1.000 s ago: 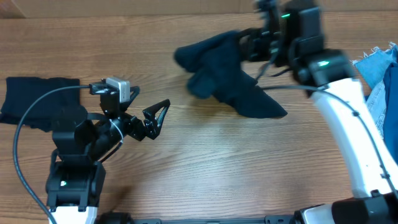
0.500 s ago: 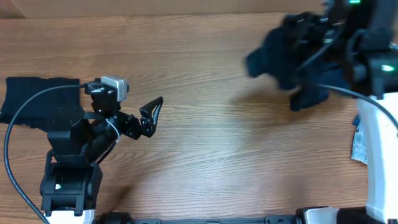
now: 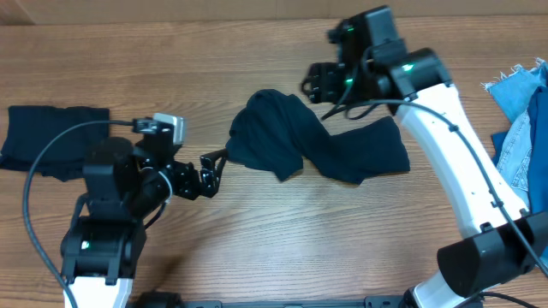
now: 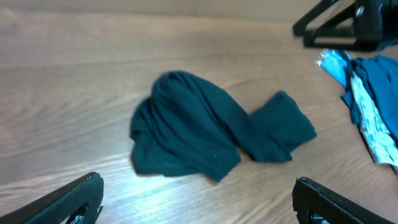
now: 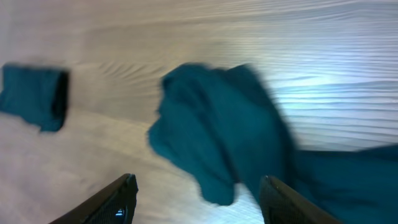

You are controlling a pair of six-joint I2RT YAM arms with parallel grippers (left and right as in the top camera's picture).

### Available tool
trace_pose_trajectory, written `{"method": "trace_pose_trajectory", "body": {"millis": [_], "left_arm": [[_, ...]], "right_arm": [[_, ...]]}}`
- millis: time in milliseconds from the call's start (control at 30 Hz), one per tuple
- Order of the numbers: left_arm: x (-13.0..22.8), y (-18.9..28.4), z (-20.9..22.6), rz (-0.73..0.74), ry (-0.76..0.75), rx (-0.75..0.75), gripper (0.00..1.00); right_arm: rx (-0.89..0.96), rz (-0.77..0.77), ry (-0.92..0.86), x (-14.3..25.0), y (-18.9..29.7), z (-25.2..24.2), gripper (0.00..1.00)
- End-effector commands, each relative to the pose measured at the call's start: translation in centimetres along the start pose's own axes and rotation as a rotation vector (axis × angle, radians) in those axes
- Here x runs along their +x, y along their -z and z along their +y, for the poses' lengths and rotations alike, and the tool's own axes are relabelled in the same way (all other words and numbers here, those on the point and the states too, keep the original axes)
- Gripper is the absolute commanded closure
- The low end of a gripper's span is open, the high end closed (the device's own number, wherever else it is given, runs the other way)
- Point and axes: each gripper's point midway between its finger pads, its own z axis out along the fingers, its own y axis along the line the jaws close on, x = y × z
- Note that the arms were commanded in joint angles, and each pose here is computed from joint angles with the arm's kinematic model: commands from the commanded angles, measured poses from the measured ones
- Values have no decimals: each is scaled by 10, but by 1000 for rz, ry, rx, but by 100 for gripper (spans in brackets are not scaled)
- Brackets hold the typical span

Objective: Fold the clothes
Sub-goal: 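Grasp the shirt's left end with the left gripper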

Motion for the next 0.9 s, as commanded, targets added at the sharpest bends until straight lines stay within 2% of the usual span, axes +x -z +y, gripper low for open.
{"method": "trace_pose_trajectory", "body": {"millis": [0,100,200,267,333,500,533,633,700,767,867], "left_arm": [[1,-10,-9,44,103,60,0],[11,-27,-5,113,178,72,0],[41,-63,-9,268,199,94,0],[70,-91,-17,388,168,90,8],[104,-122,-31,503,73,90,16],[144,-155,-35,598,-21,2,16],[149,-161,-36,611,-19,3,14],[165,-177,-30,645,85,-29,13],[162,-190,-39,622,198,8,15],[159,-192,-33,605,282,-42,17],[146,-200,-33,547,402,-53,13]], "right_arm": [[84,-9,-76,-3,25,-40,32],[123,42,-138,9,27,-63,32],[132,63,-153,15,19,-71,32],[135,71,-156,18,16,-74,31],[138,79,-159,21,14,-75,32],[143,81,-161,22,15,-76,32],[142,81,-161,22,15,-76,31],[145,89,-163,24,15,-76,31],[146,95,-166,25,15,-77,32],[150,109,-170,29,16,-77,32],[152,119,-173,31,16,-78,31]]}}
